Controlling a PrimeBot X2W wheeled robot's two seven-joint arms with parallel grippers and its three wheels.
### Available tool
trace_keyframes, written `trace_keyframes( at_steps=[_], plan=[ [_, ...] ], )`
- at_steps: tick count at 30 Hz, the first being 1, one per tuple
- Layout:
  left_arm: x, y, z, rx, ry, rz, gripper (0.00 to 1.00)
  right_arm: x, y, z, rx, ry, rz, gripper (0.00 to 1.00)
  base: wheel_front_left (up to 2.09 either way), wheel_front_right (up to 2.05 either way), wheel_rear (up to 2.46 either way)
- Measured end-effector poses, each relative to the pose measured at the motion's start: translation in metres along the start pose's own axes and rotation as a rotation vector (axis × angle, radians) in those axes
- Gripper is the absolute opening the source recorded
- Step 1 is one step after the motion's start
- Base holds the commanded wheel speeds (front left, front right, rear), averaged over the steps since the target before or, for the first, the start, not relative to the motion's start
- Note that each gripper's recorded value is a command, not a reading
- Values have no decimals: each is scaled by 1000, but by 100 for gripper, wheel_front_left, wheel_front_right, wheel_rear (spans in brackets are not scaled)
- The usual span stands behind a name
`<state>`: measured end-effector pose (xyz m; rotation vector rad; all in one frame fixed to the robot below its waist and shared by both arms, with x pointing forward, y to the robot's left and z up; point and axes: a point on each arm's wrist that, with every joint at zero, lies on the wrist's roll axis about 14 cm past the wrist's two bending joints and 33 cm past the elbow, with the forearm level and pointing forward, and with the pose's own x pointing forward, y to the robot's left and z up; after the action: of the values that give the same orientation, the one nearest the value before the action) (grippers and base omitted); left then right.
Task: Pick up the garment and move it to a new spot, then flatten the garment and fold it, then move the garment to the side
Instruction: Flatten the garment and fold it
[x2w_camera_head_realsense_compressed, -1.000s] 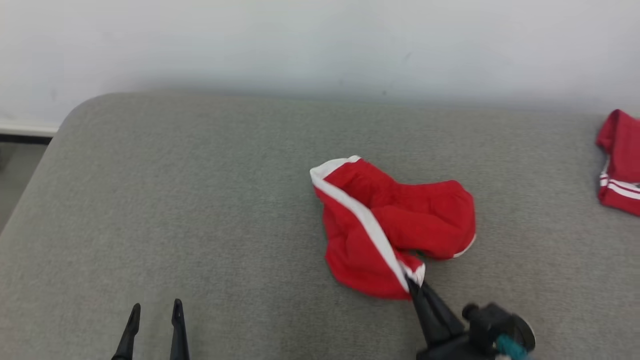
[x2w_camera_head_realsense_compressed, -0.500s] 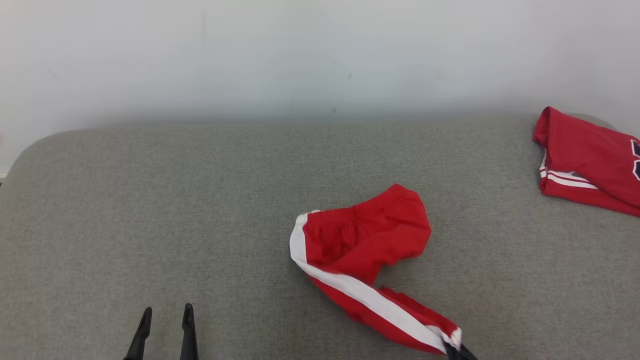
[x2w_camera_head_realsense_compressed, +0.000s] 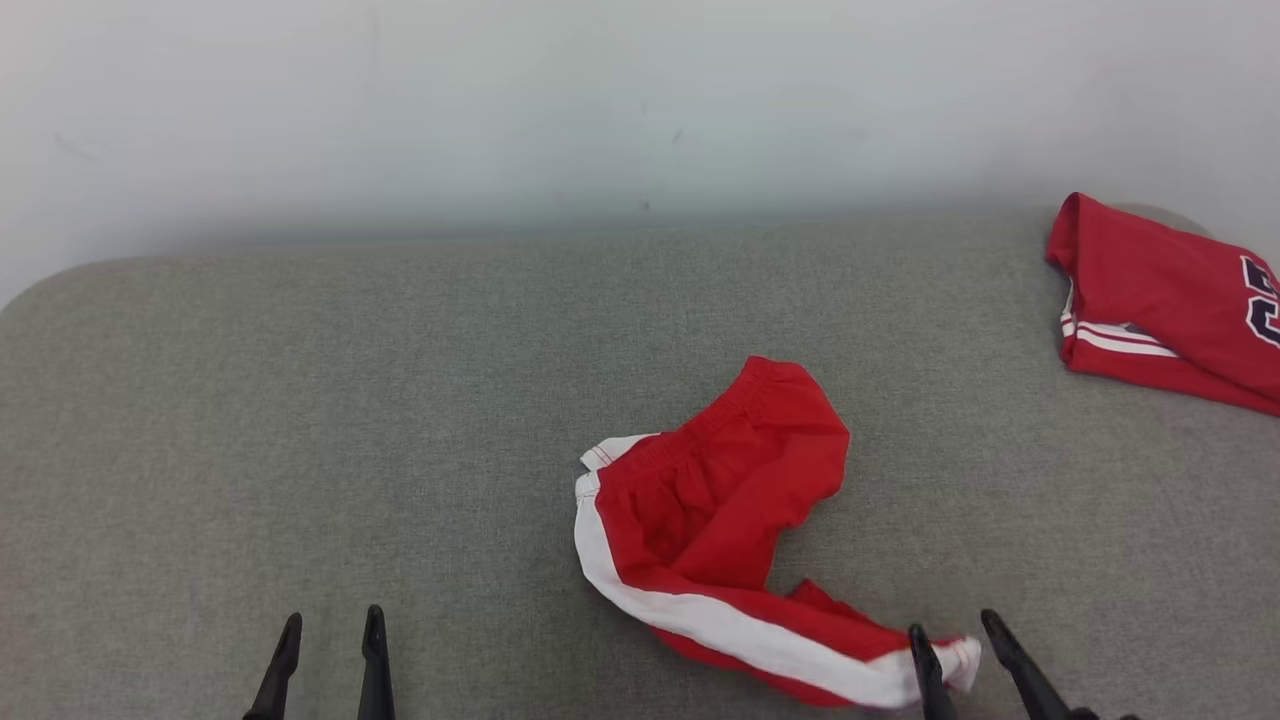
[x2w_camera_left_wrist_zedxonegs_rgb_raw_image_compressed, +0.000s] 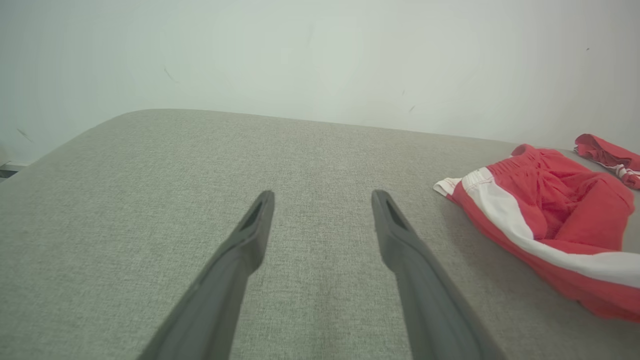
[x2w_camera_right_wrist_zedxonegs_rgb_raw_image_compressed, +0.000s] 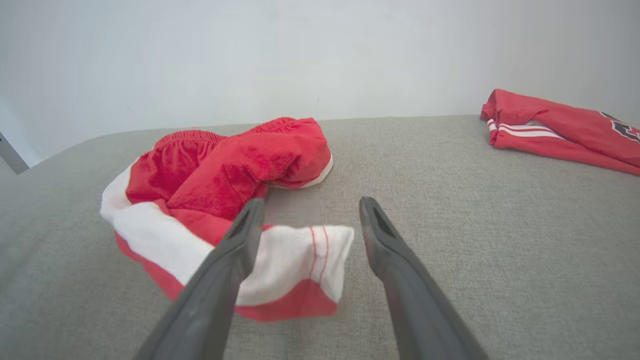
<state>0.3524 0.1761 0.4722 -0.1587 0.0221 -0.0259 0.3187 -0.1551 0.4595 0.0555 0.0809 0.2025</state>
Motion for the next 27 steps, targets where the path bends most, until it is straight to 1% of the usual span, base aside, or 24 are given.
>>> trace_keyframes(
  at_steps=[6,7,10,16,21,24,27],
  plan=[
    [9,-4,3,8,-9,-21,100,14,0,27,31,-91,-14,100,0,0,0],
    [16,-8,8,16,-26,-39,100,18,1,34,38,-117,-17,100,0,0,0],
    [27,-18,17,34,-52,-77,100,22,2,39,46,-133,-17,100,0,0,0],
    [58,-57,33,83,-99,-219,100,29,7,43,63,-147,-15,100,0,0,0],
    [79,-102,35,119,-99,-389,100,30,4,42,75,-145,-33,100,0,0,0],
    [89,-122,30,147,-81,-474,100,29,-1,42,77,-147,-54,100,0,0,0],
    [95,-137,11,168,-20,-544,100,28,-9,42,78,-147,-83,100,0,0,0]
  ],
)
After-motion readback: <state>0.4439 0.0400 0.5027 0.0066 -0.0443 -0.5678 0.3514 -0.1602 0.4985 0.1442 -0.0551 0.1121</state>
